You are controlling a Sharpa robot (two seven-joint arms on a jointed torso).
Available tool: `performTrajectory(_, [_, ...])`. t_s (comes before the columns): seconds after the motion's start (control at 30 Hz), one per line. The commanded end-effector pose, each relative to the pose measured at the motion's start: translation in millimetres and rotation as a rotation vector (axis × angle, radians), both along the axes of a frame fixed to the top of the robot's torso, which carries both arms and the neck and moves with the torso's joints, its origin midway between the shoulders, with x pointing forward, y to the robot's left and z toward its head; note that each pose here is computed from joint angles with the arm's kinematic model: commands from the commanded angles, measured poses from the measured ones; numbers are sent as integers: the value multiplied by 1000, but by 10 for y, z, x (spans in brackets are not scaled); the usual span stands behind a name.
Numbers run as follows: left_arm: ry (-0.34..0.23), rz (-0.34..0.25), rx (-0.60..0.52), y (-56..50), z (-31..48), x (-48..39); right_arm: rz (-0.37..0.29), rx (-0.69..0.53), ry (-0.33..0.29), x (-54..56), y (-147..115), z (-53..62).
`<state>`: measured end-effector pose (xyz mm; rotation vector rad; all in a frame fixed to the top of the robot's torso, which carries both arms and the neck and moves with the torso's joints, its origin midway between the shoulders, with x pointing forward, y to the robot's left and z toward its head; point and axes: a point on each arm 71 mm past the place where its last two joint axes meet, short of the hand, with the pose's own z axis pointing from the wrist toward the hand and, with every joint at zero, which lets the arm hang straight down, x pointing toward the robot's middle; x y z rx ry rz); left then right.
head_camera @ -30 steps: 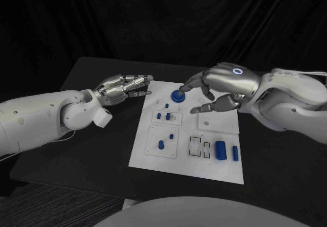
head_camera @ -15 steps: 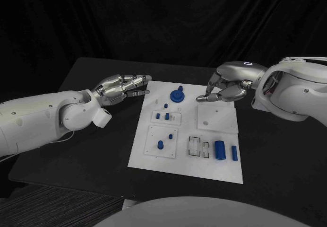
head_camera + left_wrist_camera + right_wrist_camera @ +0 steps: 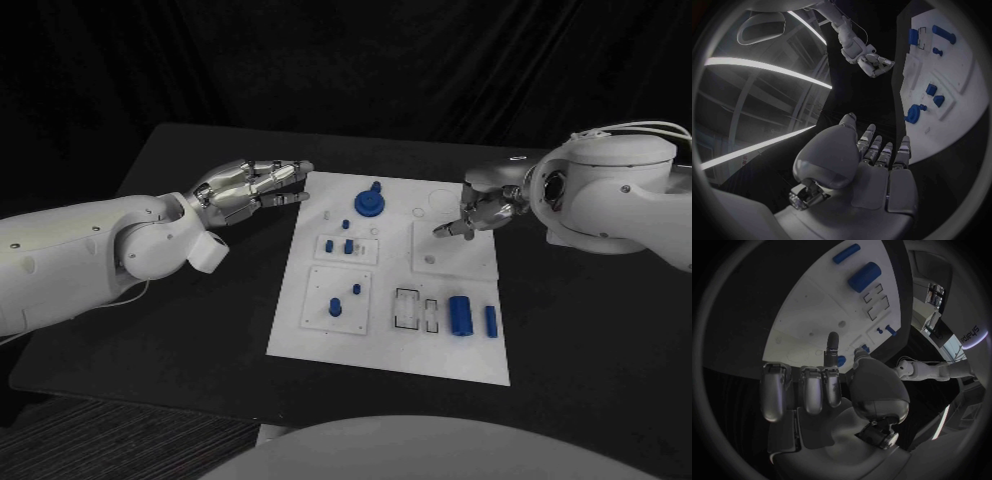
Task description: Assemble the parts on the task board
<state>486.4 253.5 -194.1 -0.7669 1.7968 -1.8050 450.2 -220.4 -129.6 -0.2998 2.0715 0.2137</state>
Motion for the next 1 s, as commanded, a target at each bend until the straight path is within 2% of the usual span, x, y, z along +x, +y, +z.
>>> performTrajectory(0.03, [5,-15,-14,-23,0,-9,-87,-69,117,-62,-67,-120])
performTrajectory(0.37, [13,-23,-12,-14,-5,-16,-86,-89,192,-229,-57,-296])
performTrajectory(0.67, [18,-27,-10,-13,-11,-19,-63,-97,225,-358,-33,-369])
performTrajectory(1.0, [24,-32,-8,-20,-17,-23,-51,-104,254,-439,-27,-447])
